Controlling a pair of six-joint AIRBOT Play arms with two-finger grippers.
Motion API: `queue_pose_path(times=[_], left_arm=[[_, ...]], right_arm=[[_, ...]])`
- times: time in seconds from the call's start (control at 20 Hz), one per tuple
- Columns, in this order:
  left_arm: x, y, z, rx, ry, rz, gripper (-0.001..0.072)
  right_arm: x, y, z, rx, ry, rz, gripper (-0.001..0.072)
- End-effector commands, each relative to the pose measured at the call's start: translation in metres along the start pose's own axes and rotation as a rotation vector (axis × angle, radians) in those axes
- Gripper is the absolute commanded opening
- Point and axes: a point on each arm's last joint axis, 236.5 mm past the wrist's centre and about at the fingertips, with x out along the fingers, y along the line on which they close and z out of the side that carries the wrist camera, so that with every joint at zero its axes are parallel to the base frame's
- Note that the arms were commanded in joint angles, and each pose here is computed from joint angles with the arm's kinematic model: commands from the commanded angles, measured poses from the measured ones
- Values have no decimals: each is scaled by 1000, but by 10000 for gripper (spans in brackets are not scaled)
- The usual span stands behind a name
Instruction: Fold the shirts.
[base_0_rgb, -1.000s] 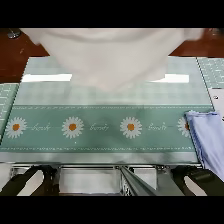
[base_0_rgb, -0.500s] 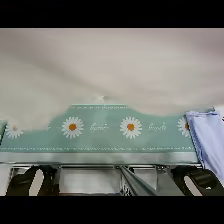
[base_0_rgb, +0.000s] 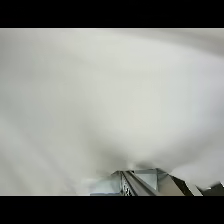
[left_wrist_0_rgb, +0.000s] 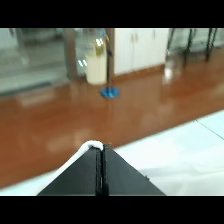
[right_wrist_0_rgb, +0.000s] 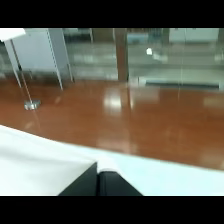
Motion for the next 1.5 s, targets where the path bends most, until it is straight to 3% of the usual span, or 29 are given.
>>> queue_pose_path(times=[0.0, 0.25, 0.45, 0.85, 0.9, 0.95, 1.0, 1.2, 1.35, 1.45], left_arm=[[75, 27, -75, -176, 225, -117, 39], [161, 81, -204, -378, 512, -133, 39], [221, 108, -256, -461, 541, -90, 39], [283, 111, -349, -584, 649, -60, 60], [285, 111, -357, -615, 667, -53, 272], [283, 110, -362, -630, 687, -56, 706], [276, 115, -367, -615, 716, -49, 703], [178, 177, -420, -660, 1059, 156, 702], [109, 179, -445, -821, 1108, 167, 702], [63, 165, -471, -949, 1103, 242, 701]], right_arm=[[53, -25, -53, 30, 209, -53, 16], [161, -99, -182, 99, 543, -239, 15], [246, -169, -229, 204, 585, -371, 15], [396, -204, -285, 650, 535, -164, 17], [406, -207, -290, 701, 533, -152, 78], [411, -211, -293, 744, 541, -140, 437], [410, -216, -294, 767, 557, -131, 625], [330, -261, -307, 728, 759, -169, 625], [218, -301, -352, 583, 1038, -410, 621], [180, -293, -375, 622, 992, -487, 621]])
